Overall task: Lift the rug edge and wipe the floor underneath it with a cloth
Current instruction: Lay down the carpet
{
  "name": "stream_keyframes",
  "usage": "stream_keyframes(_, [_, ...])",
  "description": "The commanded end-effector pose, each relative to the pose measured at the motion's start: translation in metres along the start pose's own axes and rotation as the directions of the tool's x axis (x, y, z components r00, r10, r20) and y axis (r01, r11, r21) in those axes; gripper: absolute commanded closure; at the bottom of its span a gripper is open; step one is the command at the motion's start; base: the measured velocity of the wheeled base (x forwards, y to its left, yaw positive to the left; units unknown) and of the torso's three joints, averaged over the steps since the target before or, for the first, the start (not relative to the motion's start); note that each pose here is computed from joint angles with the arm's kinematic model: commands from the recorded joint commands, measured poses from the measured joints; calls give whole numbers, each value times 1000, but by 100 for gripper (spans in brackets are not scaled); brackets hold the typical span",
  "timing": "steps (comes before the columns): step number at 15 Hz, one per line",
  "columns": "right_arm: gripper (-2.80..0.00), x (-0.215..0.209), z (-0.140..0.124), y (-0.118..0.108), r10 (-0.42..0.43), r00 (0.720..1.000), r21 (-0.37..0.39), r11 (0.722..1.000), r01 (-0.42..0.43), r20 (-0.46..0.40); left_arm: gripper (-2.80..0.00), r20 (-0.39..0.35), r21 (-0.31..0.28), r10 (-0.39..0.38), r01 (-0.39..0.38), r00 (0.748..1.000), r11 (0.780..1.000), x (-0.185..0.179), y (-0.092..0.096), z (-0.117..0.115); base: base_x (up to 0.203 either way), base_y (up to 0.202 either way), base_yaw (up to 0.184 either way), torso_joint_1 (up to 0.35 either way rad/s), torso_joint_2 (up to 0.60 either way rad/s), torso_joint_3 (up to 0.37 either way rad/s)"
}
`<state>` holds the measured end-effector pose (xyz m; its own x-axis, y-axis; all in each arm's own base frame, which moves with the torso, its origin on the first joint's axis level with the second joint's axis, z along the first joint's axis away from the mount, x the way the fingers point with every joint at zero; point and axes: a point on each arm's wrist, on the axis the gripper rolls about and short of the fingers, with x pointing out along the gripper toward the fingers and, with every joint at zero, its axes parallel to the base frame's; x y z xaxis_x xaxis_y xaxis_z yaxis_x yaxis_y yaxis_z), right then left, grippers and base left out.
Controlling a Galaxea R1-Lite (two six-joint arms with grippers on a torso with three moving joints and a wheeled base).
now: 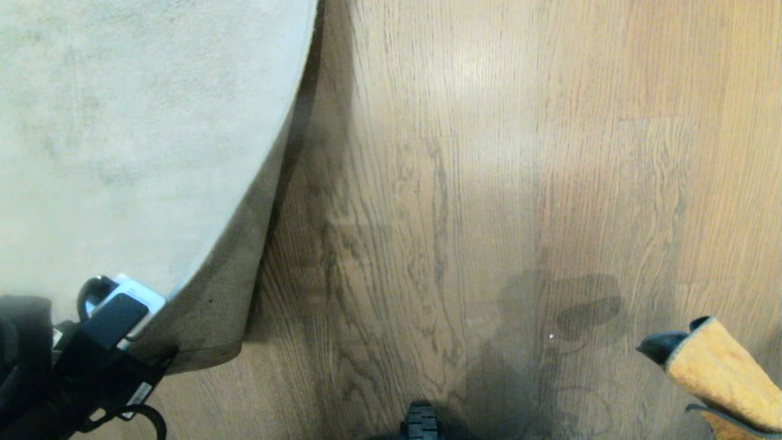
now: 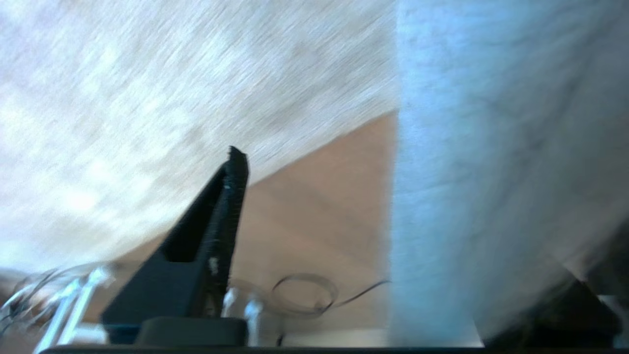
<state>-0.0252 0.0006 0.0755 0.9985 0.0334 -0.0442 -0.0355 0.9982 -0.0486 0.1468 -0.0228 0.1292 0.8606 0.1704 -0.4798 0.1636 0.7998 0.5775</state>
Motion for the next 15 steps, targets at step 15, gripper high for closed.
stream_keyframes(15, [0, 0, 0, 0, 2, 1000, -1, 1000, -2, -2, -280, 376, -290, 18, 99, 926, 952, -43, 8, 42, 0, 0, 0, 0, 0, 0])
